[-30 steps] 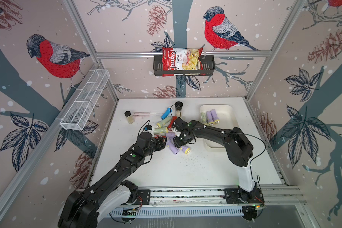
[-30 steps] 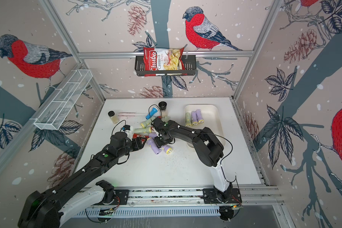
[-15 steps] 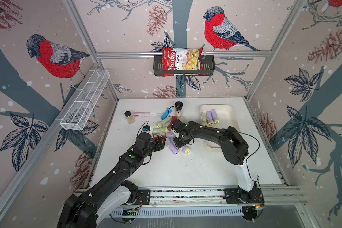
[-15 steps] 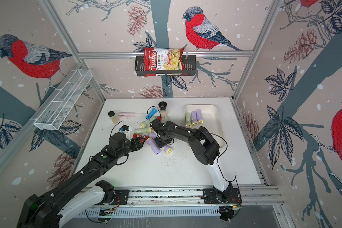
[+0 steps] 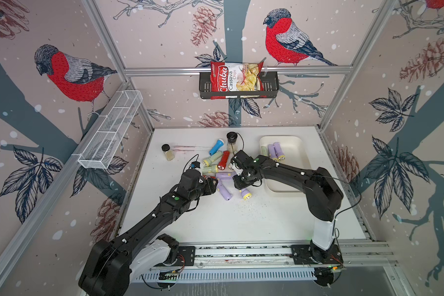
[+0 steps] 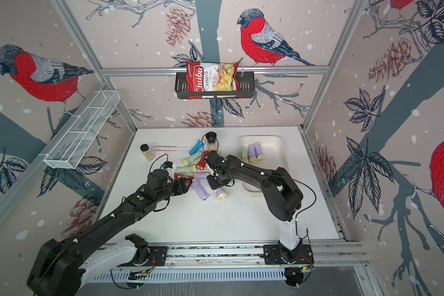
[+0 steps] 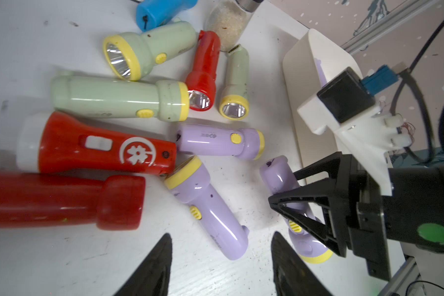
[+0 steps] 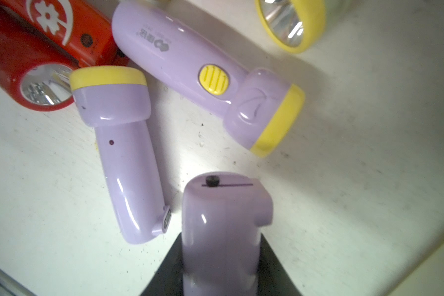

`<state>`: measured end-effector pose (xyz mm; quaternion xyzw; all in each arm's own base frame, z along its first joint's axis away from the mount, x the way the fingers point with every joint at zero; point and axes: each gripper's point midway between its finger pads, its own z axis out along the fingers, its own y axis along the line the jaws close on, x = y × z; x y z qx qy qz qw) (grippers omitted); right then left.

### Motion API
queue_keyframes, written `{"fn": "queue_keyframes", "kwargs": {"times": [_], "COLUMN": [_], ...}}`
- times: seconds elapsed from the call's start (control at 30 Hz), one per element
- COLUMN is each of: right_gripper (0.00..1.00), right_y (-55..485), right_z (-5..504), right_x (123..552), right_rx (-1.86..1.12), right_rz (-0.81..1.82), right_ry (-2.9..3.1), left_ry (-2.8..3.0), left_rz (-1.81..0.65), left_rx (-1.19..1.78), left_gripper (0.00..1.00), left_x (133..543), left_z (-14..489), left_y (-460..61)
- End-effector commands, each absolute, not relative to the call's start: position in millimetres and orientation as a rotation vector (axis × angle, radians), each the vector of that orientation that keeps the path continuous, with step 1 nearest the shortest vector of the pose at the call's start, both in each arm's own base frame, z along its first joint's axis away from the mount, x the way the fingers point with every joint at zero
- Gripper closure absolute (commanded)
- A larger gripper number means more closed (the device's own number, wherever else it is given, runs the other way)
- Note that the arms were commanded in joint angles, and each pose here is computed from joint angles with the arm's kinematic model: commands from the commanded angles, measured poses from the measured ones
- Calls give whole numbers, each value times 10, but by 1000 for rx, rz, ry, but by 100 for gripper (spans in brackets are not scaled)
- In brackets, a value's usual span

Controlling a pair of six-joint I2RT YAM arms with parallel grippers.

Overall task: Put the flashlights into the storage boxes
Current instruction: Pick up the flashlight from the center of the board.

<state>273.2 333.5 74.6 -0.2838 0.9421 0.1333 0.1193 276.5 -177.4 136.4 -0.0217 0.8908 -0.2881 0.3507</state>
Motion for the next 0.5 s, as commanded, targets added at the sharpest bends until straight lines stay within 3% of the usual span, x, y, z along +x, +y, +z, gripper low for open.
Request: {"fn": "queue_keyframes", "kwargs": {"times": [0.0, 0.47], "right_gripper": [70, 71], "right_y": [3317, 2325], "right_z": [935, 1535], "right_x": [2768, 3191], "right_rx": [-753, -386], "right_rz": [503, 615], "right_ry": [2733, 2707], "left_ry": [2238, 2242], "left_rz": [-758, -802], "left_rx": [35, 267], "left_gripper": [39, 39], "left_x": [2859, 3120], "left_z": [1553, 1643], "left_y": [-1912, -2615]}}
